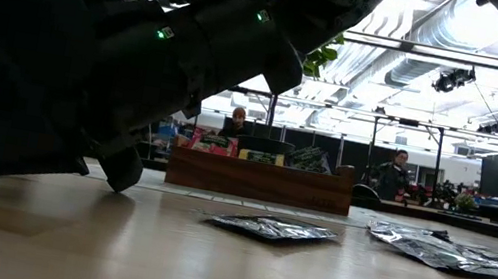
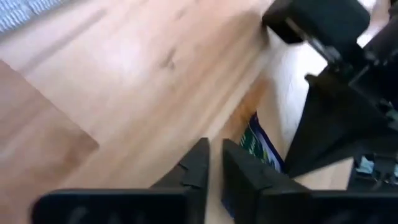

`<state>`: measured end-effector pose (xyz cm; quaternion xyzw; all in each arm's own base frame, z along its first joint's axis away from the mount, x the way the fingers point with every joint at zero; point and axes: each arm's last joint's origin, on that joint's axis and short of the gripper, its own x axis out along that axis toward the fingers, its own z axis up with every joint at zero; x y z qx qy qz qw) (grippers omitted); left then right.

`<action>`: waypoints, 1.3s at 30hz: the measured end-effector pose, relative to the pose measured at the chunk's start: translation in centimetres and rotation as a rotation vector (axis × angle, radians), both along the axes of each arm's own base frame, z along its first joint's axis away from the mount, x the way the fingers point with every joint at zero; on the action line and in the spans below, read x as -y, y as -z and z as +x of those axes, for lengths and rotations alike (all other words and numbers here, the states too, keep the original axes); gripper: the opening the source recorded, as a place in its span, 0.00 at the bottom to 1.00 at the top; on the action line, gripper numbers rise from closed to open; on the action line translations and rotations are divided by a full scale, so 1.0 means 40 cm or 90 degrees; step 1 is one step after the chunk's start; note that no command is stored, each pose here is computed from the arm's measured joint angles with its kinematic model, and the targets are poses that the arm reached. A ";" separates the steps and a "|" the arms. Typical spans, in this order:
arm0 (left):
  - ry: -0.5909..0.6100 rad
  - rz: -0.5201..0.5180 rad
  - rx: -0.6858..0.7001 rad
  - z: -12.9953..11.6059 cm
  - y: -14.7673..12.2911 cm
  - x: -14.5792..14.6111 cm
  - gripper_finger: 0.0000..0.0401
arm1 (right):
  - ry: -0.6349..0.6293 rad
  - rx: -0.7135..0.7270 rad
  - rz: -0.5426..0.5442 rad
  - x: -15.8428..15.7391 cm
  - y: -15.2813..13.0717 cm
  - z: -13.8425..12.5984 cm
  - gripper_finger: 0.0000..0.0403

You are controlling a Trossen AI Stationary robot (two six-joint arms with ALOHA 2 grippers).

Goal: Pick & Place Tea
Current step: Put the violet tea bag into the right section of the wooden organizer

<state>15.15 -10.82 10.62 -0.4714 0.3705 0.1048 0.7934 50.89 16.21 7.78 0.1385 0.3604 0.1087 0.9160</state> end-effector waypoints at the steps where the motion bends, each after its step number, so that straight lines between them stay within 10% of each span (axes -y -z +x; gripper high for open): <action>1: -0.001 0.003 0.002 0.000 0.000 0.000 0.05 | 0.000 0.000 0.000 0.000 0.000 0.000 0.00; 13: 0.036 0.001 -0.012 -0.003 0.001 0.003 0.02 | 0.000 -0.002 0.005 0.001 0.000 0.000 0.00; 27: 0.104 -0.004 0.017 0.003 -0.010 0.013 0.54 | -0.002 -0.003 0.007 0.001 0.000 0.000 0.00; 39: 0.148 -0.028 0.026 0.005 -0.015 0.021 0.59 | -0.002 -0.003 0.007 0.001 0.000 0.000 0.00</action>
